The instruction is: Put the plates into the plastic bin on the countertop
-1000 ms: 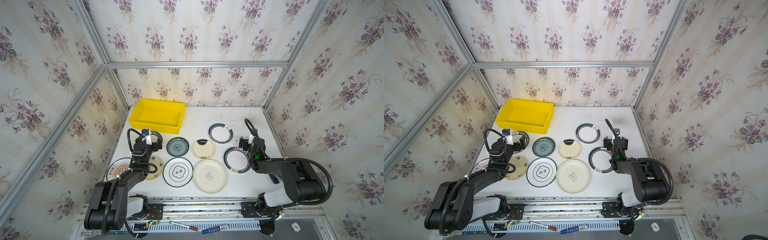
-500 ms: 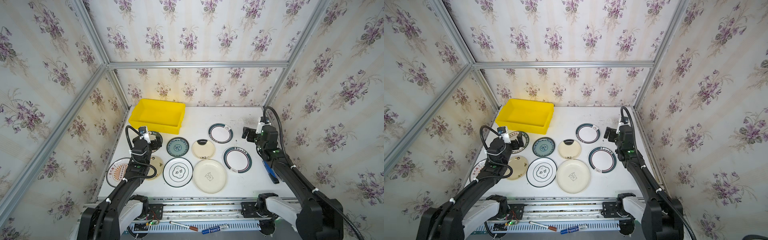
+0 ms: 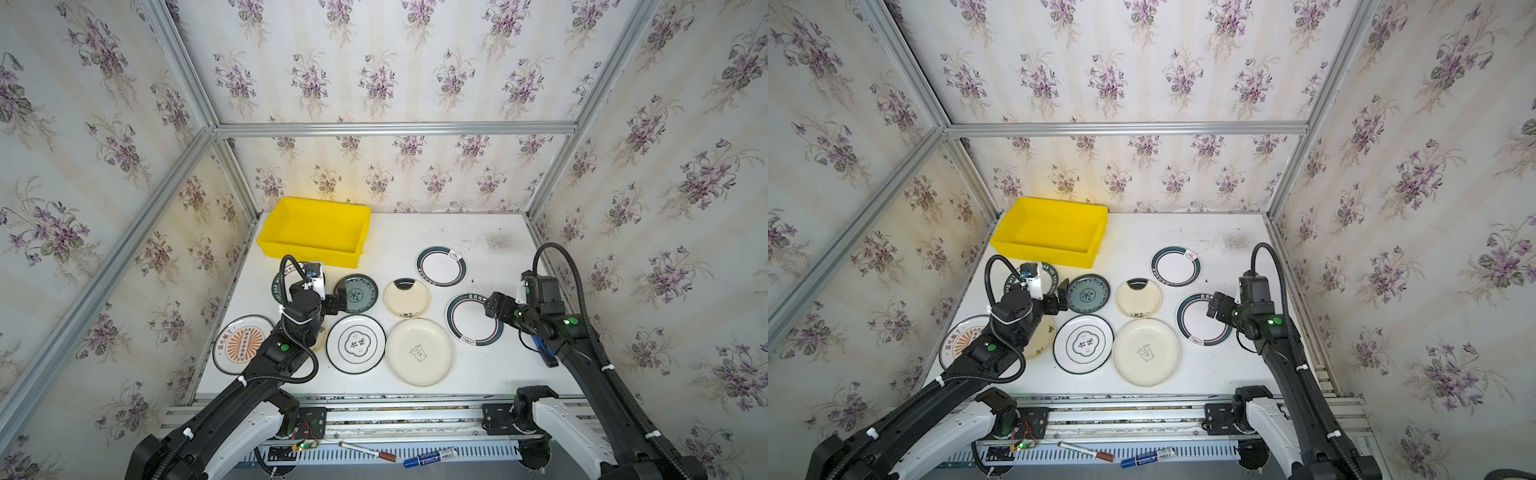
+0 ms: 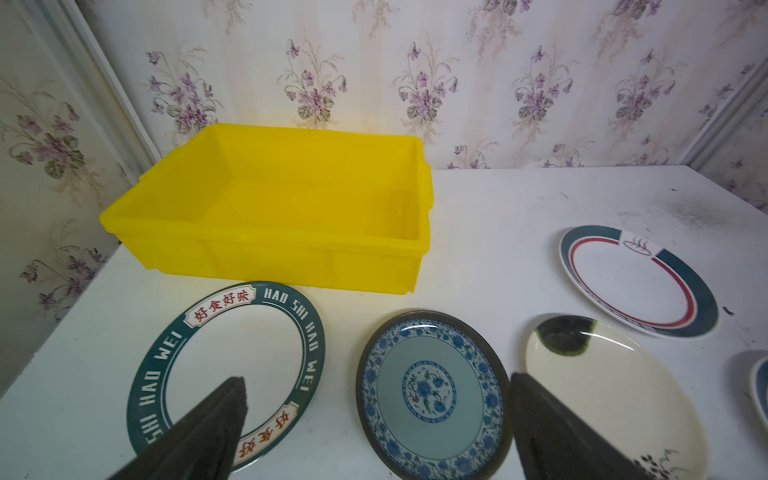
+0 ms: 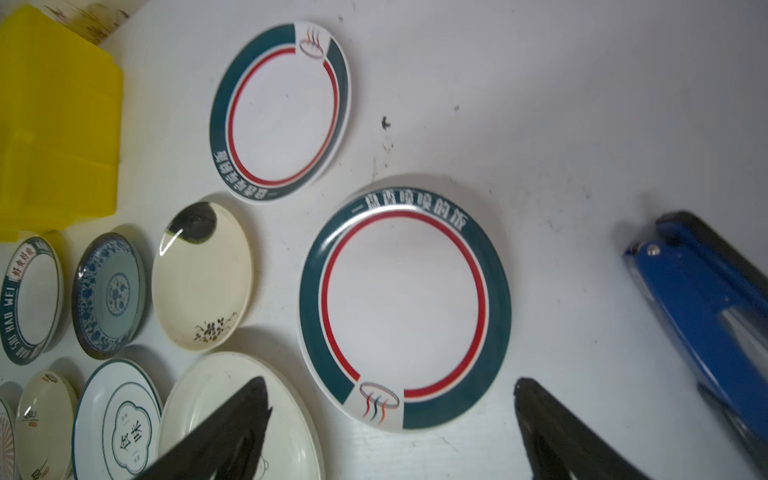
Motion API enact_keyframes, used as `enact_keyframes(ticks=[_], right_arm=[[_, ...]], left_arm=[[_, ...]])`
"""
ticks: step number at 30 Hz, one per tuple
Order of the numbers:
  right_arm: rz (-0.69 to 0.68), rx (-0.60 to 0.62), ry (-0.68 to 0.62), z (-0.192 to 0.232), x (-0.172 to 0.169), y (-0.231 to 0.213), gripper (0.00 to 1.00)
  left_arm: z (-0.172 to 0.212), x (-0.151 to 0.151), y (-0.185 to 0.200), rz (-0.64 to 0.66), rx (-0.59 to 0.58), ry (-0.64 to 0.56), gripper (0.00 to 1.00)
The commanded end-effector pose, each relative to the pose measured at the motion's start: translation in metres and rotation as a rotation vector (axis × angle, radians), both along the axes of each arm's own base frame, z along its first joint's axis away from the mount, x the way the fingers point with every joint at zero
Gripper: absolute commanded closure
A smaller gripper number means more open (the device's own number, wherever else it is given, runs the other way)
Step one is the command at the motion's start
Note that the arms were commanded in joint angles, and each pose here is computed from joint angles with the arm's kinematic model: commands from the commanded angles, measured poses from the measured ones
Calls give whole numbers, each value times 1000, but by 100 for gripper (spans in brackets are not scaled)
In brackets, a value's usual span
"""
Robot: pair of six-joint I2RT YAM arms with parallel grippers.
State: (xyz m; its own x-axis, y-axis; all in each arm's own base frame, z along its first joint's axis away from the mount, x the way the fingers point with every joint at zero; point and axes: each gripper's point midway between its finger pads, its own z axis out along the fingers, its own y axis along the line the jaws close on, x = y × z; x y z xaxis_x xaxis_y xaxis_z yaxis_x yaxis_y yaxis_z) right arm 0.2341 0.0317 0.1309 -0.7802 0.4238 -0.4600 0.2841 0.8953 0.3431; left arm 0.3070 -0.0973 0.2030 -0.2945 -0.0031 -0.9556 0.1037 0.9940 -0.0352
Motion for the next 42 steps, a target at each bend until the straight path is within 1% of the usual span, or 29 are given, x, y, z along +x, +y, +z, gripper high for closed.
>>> enact_keyframes(ticks=[1,3,5,9,11,15,19,24,29,37,42], right_arm=[[-51,56,95,-18,-23,3,9],[-81,71,108,-28,-29,2,10],[-100,86,112,-35,-32,3,11],[-126,129,127,-53,-35,6,12],[-133,155,141,-60,-36,10,12],[-172,221,141,-74,-36,16,13],[-225,260,95,-81,-32,15,15],[-293,284,68,-91,-31,10,16],[-343,276,62,-98,-35,4,18],[-359,302,44,-103,-33,5,25],[-346,317,21,-100,-25,8,27]], left_arm=[[-6,-6,-35,-153,-52,23,0],[-5,-9,-64,-268,-67,25,0],[-5,-13,-87,-347,-46,24,0],[-13,-21,-113,-386,84,-4,0],[-19,-25,-123,-416,120,-1,0],[-19,-32,-143,-500,118,4,0],[-14,-47,-156,-596,103,-43,0],[-12,-49,-155,-598,109,-59,0],[-14,-47,-153,-581,122,-53,0],[-16,-46,-152,-575,131,-46,0],[-16,-45,-153,-574,127,-43,0]])
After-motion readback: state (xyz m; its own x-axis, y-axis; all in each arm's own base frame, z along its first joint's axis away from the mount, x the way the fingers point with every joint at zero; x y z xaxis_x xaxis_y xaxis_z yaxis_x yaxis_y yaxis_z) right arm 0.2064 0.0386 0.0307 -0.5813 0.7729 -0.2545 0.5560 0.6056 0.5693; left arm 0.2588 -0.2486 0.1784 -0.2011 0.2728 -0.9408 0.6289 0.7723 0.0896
